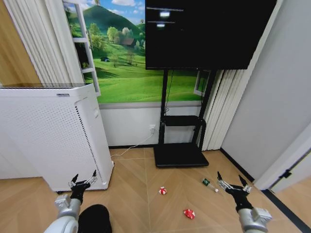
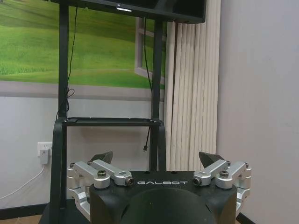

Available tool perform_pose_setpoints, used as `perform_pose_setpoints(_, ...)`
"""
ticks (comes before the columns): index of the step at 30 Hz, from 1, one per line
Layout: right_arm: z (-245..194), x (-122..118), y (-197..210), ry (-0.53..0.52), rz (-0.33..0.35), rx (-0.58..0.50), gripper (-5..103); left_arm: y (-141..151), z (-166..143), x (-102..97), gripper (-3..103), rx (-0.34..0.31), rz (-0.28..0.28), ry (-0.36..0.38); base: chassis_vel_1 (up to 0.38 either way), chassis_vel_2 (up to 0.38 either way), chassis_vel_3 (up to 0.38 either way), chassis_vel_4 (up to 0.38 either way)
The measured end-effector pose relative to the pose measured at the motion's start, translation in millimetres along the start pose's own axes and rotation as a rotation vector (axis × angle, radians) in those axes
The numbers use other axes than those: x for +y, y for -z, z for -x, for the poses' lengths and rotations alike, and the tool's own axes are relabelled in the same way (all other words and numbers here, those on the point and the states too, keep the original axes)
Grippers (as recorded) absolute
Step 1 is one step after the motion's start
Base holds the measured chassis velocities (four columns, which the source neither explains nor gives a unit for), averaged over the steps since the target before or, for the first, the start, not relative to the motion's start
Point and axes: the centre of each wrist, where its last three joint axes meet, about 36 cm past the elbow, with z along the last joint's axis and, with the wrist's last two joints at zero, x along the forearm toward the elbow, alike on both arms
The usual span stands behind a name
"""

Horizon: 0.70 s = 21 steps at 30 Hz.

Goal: Pick up the trash bin and place the garbage on the floor into it.

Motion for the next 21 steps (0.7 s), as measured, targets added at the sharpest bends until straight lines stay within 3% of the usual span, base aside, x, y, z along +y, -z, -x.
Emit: perform_pose_setpoints(21, 2.4, -0.8, -1.7, -0.002, 0.000, 0.001, 100, 1.1, 2.4, 2.3, 100, -0.002, 0.004, 0.000, 0.000, 0.000, 0.000, 0.000)
